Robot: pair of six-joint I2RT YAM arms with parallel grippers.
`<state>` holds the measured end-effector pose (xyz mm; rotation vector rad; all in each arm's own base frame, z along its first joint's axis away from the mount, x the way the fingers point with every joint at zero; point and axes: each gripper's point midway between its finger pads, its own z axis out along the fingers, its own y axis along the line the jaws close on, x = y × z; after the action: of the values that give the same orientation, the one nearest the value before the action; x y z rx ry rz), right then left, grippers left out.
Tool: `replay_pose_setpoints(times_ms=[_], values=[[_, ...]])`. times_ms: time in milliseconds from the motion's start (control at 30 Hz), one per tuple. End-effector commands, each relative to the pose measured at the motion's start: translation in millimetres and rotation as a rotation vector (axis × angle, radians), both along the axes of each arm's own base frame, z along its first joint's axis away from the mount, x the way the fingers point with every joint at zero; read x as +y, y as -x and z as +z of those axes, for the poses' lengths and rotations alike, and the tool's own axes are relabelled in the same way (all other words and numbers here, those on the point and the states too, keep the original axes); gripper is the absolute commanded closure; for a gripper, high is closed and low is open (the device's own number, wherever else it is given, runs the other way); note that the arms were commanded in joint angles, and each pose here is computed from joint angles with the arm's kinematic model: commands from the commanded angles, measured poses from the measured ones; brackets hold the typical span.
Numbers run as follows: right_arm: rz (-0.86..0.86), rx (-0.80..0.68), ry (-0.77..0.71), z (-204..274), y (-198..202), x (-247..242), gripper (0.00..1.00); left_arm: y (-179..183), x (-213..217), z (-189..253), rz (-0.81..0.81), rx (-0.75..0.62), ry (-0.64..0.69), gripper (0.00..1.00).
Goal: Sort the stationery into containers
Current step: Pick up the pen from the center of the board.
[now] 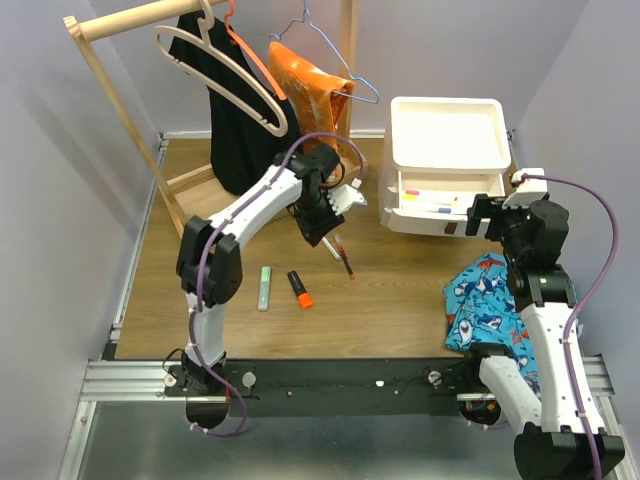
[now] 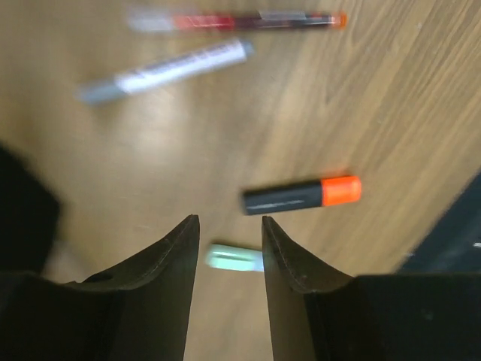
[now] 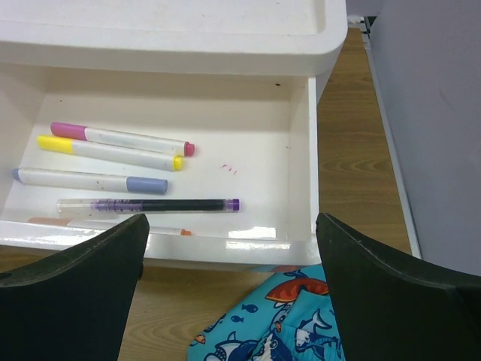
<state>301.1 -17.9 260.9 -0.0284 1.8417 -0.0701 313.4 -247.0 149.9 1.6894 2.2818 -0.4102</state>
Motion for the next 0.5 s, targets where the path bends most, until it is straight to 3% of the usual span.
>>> replay_pose_setpoints(times_ms=[0, 233, 467], values=[[0.02, -0.005, -0.029, -3, -4, 4, 0.0, 62, 25, -23, 0.314, 0.285, -0.182, 0.53], [0.023, 0.0, -0.03, -2, -6, 5, 0.0, 87, 55, -63, 0.429, 0.295, -0.373, 0.44], [0.008, 0.008, -0.02, -3, -3, 1, 0.0, 78, 43, -83, 0.478, 0.342, -0.39, 0.4]])
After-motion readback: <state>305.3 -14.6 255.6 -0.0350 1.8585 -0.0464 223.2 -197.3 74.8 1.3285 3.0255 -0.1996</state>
